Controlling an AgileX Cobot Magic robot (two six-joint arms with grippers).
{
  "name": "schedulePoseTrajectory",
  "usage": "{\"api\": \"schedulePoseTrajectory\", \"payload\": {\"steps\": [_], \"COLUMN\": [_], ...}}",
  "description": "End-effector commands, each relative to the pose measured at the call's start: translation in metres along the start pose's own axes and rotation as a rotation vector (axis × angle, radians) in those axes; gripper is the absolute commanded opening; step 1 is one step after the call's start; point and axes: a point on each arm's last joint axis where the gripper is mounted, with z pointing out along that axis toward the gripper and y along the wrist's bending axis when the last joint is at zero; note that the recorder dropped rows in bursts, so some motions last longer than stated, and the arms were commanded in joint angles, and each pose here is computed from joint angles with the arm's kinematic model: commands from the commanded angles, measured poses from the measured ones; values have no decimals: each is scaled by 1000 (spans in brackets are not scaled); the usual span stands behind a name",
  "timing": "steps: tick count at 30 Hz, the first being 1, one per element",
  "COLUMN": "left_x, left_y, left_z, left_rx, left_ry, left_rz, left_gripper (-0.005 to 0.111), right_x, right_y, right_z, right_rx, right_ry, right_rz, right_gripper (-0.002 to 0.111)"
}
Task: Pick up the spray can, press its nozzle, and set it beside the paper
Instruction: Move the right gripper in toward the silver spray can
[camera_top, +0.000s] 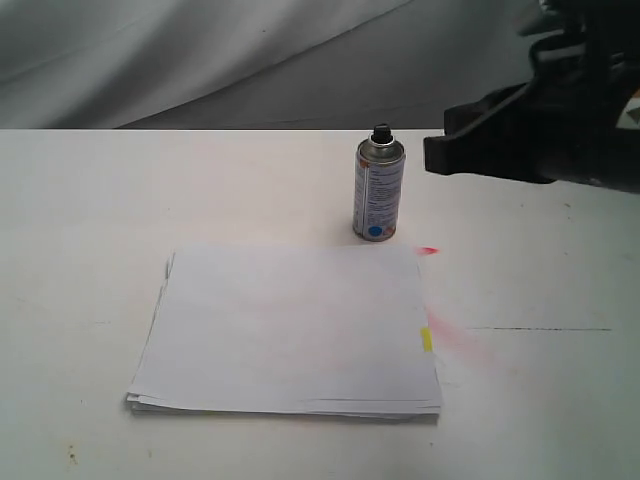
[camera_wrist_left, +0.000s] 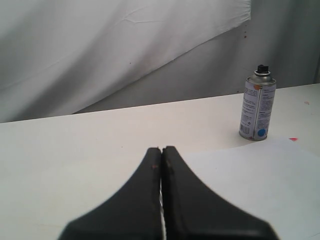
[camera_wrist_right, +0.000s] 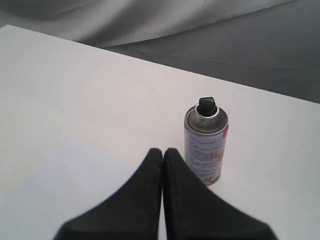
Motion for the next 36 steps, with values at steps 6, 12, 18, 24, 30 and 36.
{"api": "schedulePoseTrajectory", "payload": {"steps": [6,12,18,24,30,36], "left_x": [1,1,1,1,1,1], "left_y": [0,0,0,0,0,0], "left_z": [0,0,0,0,0,0], "left_rx": [-3,-3,-3,-3,-3,-3], "left_ry": [-4,-4,-4,-4,-4,-4], "left_rz": [-5,-5,-5,-5,-5,-5], "left_gripper": [0,0,0,0,0,0], "right_x": [70,101,126,149,151,150], "right_y": [-11,-11,-15,-18,-21,-23], "right_z": [41,63,92,122,134,133], "right_rx": [65,43,52,61,84,115], "right_ry": [-149,-149,-208,-188,-189,-207], "right_rz": [39,-1,-11,-15,1,-12], "right_gripper": [0,0,0,0,0,2]}}
